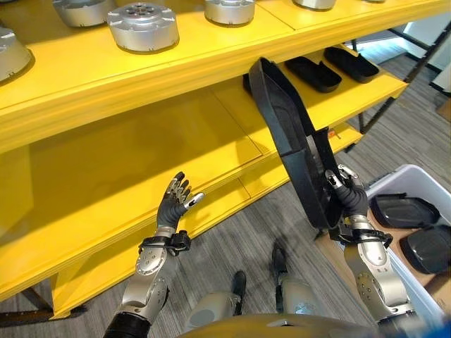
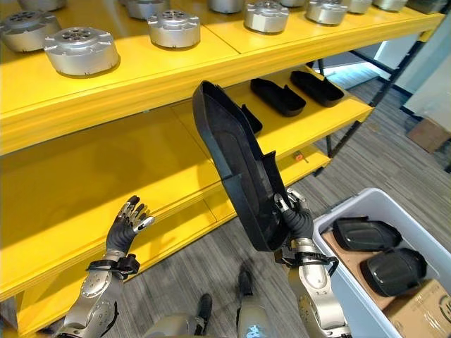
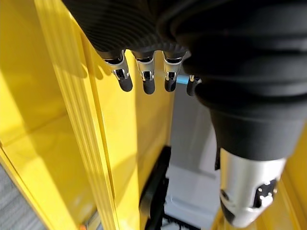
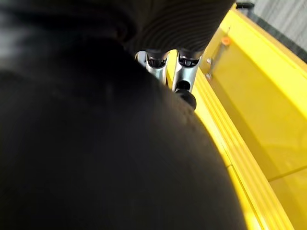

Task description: Move parts from the plastic box to the shelf.

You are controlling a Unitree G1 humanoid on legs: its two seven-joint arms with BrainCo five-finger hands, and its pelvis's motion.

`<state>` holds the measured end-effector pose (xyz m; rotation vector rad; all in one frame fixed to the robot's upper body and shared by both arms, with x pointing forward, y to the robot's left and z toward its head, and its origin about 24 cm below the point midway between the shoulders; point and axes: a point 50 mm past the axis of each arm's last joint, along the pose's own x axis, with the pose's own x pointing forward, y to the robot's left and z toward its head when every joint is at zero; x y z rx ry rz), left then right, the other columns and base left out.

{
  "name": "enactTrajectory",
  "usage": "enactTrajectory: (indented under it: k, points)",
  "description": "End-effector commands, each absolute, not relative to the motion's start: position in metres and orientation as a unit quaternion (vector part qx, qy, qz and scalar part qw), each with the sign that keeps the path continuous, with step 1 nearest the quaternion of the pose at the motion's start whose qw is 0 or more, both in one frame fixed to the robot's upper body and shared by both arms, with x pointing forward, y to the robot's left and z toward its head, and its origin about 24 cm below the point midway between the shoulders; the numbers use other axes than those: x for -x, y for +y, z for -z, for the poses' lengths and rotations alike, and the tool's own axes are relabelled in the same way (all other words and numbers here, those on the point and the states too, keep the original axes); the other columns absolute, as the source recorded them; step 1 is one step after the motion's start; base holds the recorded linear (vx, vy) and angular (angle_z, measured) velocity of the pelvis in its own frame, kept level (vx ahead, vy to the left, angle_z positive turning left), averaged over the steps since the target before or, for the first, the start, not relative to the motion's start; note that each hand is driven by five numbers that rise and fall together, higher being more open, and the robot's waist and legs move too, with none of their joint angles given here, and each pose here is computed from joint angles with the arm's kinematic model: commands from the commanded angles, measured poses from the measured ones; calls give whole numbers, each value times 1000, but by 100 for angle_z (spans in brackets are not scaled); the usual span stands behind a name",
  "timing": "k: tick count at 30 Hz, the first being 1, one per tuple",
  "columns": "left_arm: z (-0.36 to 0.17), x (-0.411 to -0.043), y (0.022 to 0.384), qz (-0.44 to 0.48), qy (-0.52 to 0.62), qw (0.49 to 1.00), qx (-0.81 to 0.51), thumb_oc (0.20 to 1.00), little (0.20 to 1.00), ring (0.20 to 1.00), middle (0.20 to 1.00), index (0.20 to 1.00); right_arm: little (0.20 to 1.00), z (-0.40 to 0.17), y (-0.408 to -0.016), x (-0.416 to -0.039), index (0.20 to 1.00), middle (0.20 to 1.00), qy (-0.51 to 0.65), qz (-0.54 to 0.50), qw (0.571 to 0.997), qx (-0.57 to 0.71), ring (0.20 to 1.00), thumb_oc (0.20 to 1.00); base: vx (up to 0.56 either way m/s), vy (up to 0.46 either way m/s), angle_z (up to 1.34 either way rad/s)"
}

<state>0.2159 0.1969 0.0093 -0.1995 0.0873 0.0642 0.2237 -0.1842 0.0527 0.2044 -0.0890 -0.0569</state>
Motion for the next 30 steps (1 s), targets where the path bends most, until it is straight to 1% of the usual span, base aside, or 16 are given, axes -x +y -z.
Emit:
enactTrajectory:
  k: [1, 11, 17, 21, 26, 29, 30]
  points:
    - [-31, -215, 194, 0, -14, 996, 93, 1000, 1000, 1000, 1000, 1000, 200, -94, -191, -238, 200, 200, -158, 22, 980, -120, 200, 200, 197, -160, 38]
    - [-23, -206, 193, -7, 6, 993, 116, 1000, 1000, 1000, 1000, 1000, 200, -95, -198, -238, 200, 200, -158, 20, 982, -101, 200, 200, 134, -222, 36]
    - [-23, -206, 191, -6, 8, 991, 133, 1000, 1000, 1000, 1000, 1000, 200, -101, -204, -241, 200, 200, -169, 25, 981, -91, 200, 200, -14, -107, 46]
    - [-25, -201, 195, -7, 10, 993, 121, 1000, 1000, 1000, 1000, 1000, 200, -97, -200, -243, 200, 200, -159, 26, 983, -85, 200, 200, 88, 76, 123]
    - [-19, -196, 198, -23, 19, 992, 127, 1000, 1000, 1000, 1000, 1000, 200, -88, -183, -245, 200, 200, -134, -10, 986, -102, 200, 200, 154, 234, 0]
    - [-24, -200, 199, -1, 12, 994, 112, 1000, 1000, 1000, 1000, 1000, 200, -91, -175, -250, 200, 200, -134, -25, 984, -117, 200, 200, 185, 279, -33]
    - [-27, -202, 203, 3, 10, 995, 99, 1000, 1000, 1000, 1000, 1000, 200, -96, -170, -258, 200, 200, -141, -29, 982, -122, 200, 200, 141, 222, 6]
